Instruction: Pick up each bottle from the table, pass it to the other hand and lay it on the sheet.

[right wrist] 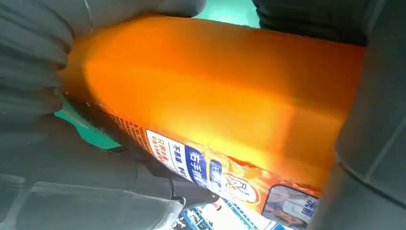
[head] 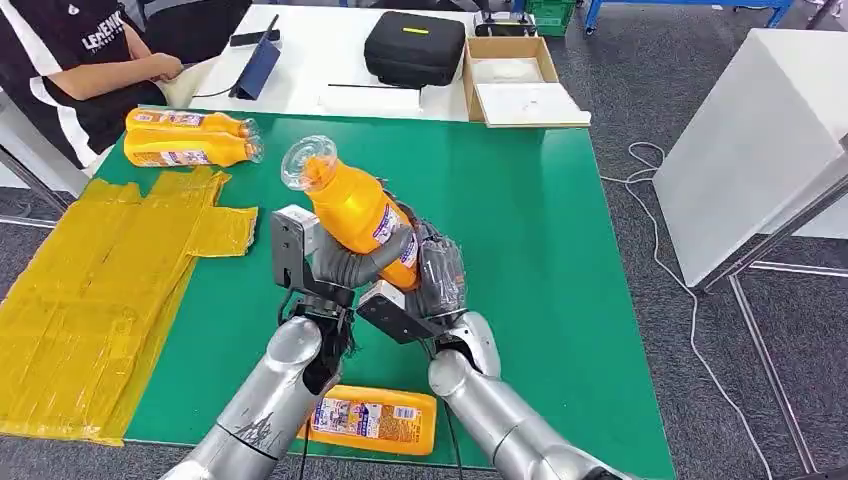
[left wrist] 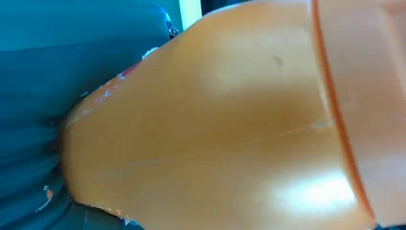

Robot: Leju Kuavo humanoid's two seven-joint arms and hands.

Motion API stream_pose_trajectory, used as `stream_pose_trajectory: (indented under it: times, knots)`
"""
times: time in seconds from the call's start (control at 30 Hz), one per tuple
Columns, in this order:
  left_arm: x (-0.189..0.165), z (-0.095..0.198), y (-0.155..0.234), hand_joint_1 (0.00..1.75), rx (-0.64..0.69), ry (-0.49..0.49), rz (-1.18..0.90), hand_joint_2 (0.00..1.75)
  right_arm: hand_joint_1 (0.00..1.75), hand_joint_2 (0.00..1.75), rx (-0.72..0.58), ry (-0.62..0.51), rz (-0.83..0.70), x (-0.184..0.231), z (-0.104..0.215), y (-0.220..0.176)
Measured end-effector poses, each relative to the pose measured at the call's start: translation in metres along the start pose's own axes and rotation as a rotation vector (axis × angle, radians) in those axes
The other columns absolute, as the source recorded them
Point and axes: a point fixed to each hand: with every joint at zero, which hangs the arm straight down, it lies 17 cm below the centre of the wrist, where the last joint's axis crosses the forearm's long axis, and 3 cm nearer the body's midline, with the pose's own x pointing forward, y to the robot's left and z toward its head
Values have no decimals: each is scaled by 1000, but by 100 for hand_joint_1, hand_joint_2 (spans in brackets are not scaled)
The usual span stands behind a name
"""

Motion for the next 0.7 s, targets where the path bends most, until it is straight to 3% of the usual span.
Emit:
stream_pose_trajectory:
  times: [0.33,0.37,0.4,0.57,0.7]
  knots:
    - [1,0,0,175,0,-2,-3,175,175,175,-1,-1,-1,0,0,0]
    - [1,0,0,175,0,-2,-3,175,141,175,-1,-1,-2,0,0,0]
    - [1,0,0,175,2,-3,-4,175,0,175,-1,-2,-3,0,0,0]
    - [9,-2,11,175,46,-31,-47,175,0,175,15,-15,-74,4,2,4]
    - [32,6,70,175,189,-107,-173,175,0,175,-63,20,-256,9,16,-30]
